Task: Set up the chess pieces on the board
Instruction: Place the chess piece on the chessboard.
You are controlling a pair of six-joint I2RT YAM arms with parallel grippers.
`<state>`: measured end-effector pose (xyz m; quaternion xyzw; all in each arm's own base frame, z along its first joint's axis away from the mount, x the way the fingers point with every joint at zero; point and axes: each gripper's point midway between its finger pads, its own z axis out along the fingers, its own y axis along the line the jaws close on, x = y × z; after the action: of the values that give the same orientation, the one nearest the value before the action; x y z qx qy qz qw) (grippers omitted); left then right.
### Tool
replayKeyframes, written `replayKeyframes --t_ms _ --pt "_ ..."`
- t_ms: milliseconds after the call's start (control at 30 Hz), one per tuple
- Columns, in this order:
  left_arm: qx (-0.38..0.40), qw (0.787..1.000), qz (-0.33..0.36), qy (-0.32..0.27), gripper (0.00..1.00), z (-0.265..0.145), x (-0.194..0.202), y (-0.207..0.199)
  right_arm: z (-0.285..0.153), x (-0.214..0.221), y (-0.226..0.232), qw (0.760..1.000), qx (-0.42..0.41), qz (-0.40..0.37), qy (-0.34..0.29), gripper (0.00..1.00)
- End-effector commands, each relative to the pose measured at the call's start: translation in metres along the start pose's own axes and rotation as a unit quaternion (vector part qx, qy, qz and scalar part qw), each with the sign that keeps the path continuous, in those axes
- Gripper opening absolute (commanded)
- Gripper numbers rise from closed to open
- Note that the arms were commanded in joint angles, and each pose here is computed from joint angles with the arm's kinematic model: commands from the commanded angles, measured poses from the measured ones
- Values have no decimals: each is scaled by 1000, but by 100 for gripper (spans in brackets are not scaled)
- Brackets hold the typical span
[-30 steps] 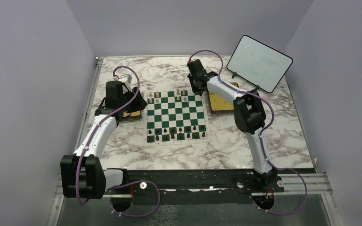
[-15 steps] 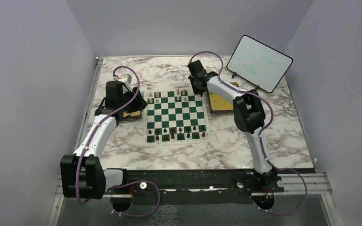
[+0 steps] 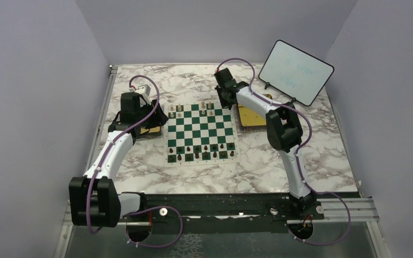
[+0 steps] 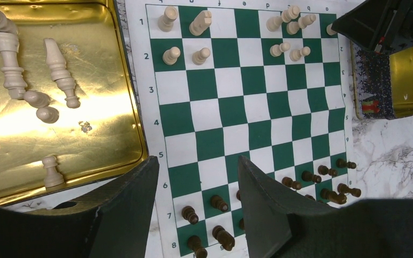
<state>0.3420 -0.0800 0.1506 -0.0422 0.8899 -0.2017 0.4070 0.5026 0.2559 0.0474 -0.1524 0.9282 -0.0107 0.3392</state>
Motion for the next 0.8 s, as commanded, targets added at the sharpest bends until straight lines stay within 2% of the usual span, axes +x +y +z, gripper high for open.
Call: replayKeyframes --t_ms 0,467,767 --pt "14 1000 6 -7 57 -1 -5 -5 7 -4 -2 1000 5 1 -8 19" --pt "13 1000 7 -7 57 0 -5 -5 14 5 -2 1000 5 3 -2 20" --pt "9 1000 6 -6 57 0 -5 -4 0 -7 0 1000 -3 9 -10 43"
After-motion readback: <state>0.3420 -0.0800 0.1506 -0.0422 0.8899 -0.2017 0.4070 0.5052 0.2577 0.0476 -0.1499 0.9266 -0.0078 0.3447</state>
